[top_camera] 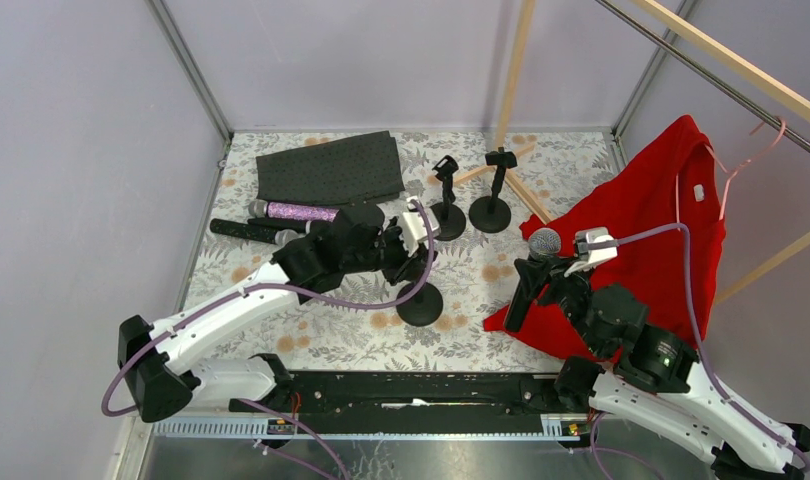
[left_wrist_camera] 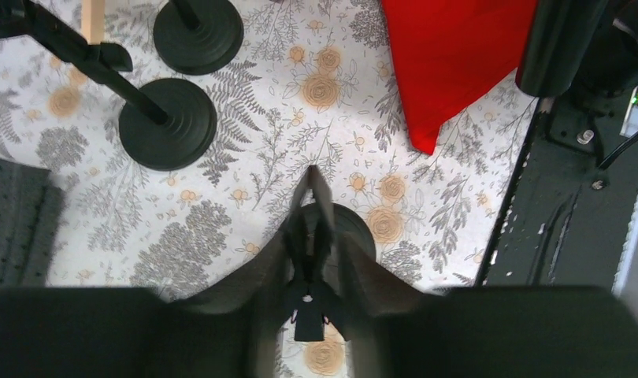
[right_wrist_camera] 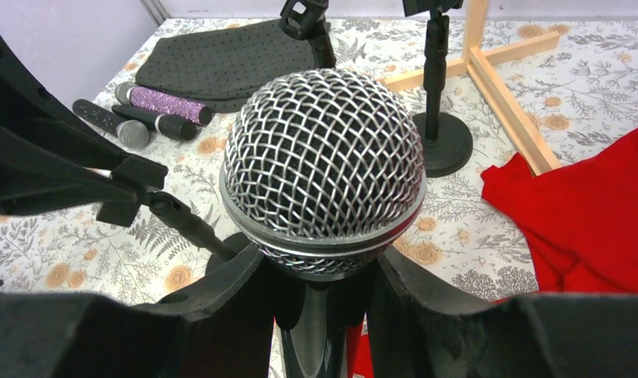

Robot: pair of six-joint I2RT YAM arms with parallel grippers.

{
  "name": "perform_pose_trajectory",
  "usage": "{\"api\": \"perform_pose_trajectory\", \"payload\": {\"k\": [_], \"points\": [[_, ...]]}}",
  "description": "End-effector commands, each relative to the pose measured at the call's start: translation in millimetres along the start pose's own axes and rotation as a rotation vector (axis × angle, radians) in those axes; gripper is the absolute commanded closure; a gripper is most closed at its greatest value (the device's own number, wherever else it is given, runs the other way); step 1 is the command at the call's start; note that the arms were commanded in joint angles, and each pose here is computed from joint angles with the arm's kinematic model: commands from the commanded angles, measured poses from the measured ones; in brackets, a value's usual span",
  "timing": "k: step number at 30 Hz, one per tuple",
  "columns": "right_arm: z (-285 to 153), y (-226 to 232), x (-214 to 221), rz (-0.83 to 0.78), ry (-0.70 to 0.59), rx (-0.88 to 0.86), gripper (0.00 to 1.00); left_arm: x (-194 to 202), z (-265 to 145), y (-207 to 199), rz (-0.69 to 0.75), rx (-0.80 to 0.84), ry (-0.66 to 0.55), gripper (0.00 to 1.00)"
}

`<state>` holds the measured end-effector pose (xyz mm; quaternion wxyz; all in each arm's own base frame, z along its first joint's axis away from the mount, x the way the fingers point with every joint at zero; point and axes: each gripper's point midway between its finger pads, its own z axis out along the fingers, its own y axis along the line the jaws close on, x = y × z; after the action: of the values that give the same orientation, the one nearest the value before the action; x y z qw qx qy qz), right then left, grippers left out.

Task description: Attach the microphones to the stand

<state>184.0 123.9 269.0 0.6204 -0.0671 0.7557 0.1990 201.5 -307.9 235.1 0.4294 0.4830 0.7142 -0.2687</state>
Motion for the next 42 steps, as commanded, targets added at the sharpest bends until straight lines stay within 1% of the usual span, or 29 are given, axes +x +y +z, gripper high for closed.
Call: {"api": "perform_pose_trajectory", "payload": {"k": [1, 2, 3, 4, 7, 10, 13, 18, 21, 25, 28, 31, 34, 37, 42], "points": [[-1.4, 5.9, -17.7, 0.017, -0.074, -0.036, 1.0, -9.3, -2.4, -9.1, 0.013, 0.04, -0.066, 0.54], [-1.6, 5.7, -18.7, 0.014, -0.077, -0.036, 1.0, -9.4, -3.0, -9.7, 0.011, 0.042, -0.067, 0.42], [-2.0, 5.8, -20.2, 0.014, -0.081, -0.037, 1.0, -10.1, -3.8, -9.4, 0.01, 0.038, -0.073, 0.25], [-1.9, 6.6, -21.2, 0.011, -0.084, -0.041, 1.0, -9.7, -4.6, -9.8, 0.012, 0.038, -0.078, 0.2], [-2.0, 11.8, -24.2, 0.001, -0.087, -0.068, 1.0, -8.1, -5.7, -10.6, 0.016, 0.036, -0.104, 0.15], [-1.8, 18.8, -26.3, -0.018, -0.087, -0.104, 1.0, -5.7, -4.0, -8.3, 0.013, 0.015, -0.139, 0.12], [-0.9, 24.3, -28.4, -0.039, -0.089, -0.13, 1.0, -7.7, -4.9, -10.9, 0.014, 0.017, -0.22, 0.11], [0.1, 41.7, -28.7, -0.096, -0.076, -0.22, 1.0, -17.7, -19.1, -11.2, 0.065, -0.025, -0.461, 0.11], [-1.0, 58.2, -30.1, -0.142, -0.074, -0.308, 1.0, -17.0, -27.9, -10.3, 0.112, -0.057, -0.566, 0.11], [-3.7, 85.3, -40.6, -0.239, -0.114, -0.453, 1.0, -7.4, -27.5, -11.4, 0.11, -0.063, -0.594, 0.12], [-1.1, 97.6, -44.9, -0.319, -0.106, -0.505, 1.0, -3.4, -25.0, -14.3, 0.101, -0.047, -0.611, 0.12], [6.1, 103.6, -45.7, -0.374, -0.075, -0.513, 1.0, -3.4, -26.4, -12.1, 0.084, -0.064, -0.648, 0.12], [13.2, 108.8, -46.5, -0.398, -0.065, -0.516, 1.0, -4.0, -31.5, 2.1, 0.032, -0.149, -0.703, 0.1], [19.1, 112.5, -49.6, -0.406, -0.097, -0.516, 1.0, -2.9, -35.0, 6.9, 0.028, -0.183, -0.749, 0.1], [26.5, 116.5, -59.9, -0.434, -0.15, -0.505, 1.0, 1.8, -31.7, 5.4, 0.021, -0.175, -0.763, 0.12]]}}
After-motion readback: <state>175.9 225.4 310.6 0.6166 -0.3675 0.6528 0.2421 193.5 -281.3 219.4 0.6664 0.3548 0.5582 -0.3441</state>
